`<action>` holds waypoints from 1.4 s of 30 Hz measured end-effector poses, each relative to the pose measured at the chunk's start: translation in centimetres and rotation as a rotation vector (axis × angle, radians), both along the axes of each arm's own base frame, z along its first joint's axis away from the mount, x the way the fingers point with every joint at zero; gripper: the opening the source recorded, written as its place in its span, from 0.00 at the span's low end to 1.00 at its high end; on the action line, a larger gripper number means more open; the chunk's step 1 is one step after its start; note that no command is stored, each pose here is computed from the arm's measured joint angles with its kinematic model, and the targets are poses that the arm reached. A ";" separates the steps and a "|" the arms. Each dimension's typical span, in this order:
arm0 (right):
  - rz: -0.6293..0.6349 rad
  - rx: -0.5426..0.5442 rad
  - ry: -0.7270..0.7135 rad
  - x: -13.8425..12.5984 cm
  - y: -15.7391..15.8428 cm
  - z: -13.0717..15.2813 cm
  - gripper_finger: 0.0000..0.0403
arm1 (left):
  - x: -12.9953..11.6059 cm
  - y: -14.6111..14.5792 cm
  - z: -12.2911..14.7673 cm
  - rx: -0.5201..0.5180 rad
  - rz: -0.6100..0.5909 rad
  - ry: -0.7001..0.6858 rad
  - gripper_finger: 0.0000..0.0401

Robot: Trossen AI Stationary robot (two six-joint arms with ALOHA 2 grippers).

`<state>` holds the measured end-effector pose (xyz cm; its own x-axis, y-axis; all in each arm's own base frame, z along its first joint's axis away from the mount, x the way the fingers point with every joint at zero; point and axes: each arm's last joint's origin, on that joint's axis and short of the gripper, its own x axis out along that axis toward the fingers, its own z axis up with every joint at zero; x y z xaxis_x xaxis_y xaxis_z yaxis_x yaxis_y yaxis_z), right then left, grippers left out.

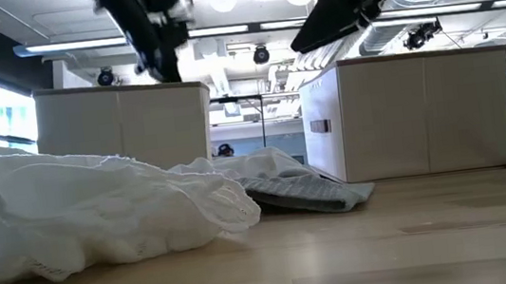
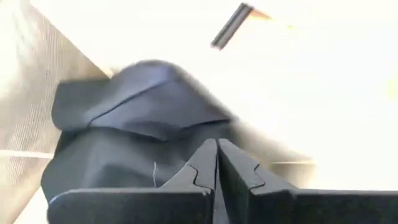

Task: Sort clothes
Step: Put the gray cloth into the right laundry organizer

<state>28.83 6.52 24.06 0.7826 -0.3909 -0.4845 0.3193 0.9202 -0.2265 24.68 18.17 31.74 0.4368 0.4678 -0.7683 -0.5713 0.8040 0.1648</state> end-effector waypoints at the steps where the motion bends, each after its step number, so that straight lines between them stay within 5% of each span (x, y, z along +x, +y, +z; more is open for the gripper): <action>1: 0.024 0.011 0.010 -0.1 0.0 -0.4 0.45 | -0.2 -1.0 0.9 0.013 -0.018 -0.025 0.01; 6: 0.147 0.043 -0.035 -0.8 0.2 -3.1 0.45 | -1.2 -6.3 2.7 0.093 -0.064 -0.135 0.00; 12: 0.252 0.029 -0.211 -0.5 -0.6 -3.9 0.47 | -2.7 -11.8 1.1 0.095 -0.140 -0.236 0.00; 16: 0.313 0.062 -0.166 1.5 -1.8 -4.7 0.54 | -3.7 -14.6 -0.6 0.067 -0.167 -0.287 0.00; 20: 0.361 0.245 0.004 2.7 -2.3 -6.8 0.65 | -4.5 -16.6 -2.2 0.051 -0.174 -0.284 0.00; 23: 0.304 0.325 0.124 2.7 -2.0 -8.6 0.69 | -4.7 -17.6 -3.4 0.045 -0.181 -0.272 0.00; 28: 0.103 0.241 0.213 2.5 -1.0 -12.3 0.69 | -4.5 -18.3 -5.0 0.066 -0.178 -0.307 0.00; 32: 0.007 0.285 0.276 2.2 -0.4 -14.5 0.69 | -4.5 -18.6 -5.6 0.069 -0.190 -0.312 0.00; 37: -0.039 0.293 0.335 1.5 1.0 -15.6 0.55 | -4.5 -18.8 -6.3 0.073 -0.204 -0.310 0.00; 42: -0.027 0.324 0.395 0.1 2.4 -14.6 0.21 | -4.6 -18.7 -7.0 0.080 -0.212 -0.289 0.00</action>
